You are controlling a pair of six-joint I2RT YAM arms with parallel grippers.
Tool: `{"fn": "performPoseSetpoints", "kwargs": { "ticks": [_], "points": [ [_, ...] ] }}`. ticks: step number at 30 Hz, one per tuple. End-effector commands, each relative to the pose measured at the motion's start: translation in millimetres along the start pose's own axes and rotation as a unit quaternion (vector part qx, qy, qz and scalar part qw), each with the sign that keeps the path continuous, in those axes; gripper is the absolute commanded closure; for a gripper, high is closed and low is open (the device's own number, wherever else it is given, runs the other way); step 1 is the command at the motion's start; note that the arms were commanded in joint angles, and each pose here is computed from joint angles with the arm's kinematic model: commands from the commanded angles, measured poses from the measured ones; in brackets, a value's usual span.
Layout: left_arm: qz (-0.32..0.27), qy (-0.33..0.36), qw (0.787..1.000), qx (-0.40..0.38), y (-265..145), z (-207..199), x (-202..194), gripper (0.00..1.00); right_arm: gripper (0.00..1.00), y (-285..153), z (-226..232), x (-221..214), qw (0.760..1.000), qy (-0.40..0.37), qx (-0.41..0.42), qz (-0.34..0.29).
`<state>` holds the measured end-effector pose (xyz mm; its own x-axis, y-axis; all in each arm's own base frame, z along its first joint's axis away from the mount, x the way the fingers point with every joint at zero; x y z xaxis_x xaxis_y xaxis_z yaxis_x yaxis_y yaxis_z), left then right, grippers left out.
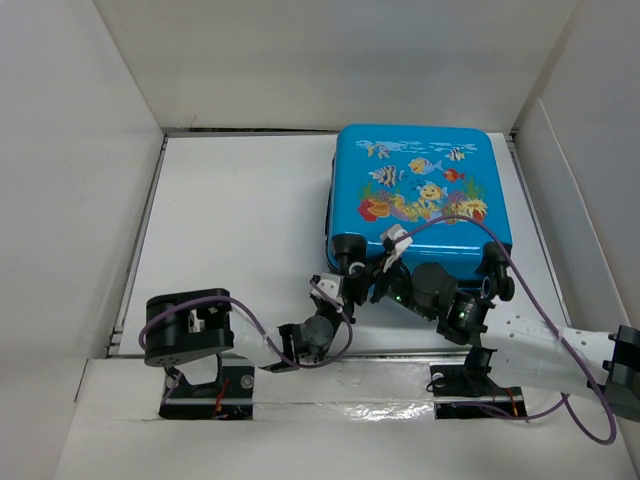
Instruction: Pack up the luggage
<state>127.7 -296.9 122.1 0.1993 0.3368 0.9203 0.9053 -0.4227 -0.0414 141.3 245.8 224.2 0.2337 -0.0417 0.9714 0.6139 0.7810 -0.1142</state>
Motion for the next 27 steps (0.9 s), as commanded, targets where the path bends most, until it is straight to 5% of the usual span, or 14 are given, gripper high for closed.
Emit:
{"fn": "performPoseSetpoints", "kwargs": {
  "ticks": [1,27],
  "points": [
    [-0.051,-0.034,0.998,0.002,18.0,-18.3,27.1,0.98,1.0,0.8,25.8,30.2,0.995,0.011,0.082,-0.059],
    [-0.034,-0.021,0.996,0.08,-8.6,57.6,41.6,1.0,1.0,-26.5,9.8,6.1,0.998,0.021,0.048,-0.037]
  ]
}}
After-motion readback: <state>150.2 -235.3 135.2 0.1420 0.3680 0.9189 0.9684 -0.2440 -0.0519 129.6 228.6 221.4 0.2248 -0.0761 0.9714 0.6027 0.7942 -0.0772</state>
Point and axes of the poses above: each gripper's point midway between its finger pads, its own y axis out along the fingers, its own z axis along the line the jaws close on, x = y × z, the point moved 7 cm from there along -y, back along the fingers, and after that the axes turned 6 degrees about -y, right-handed, at the moved point
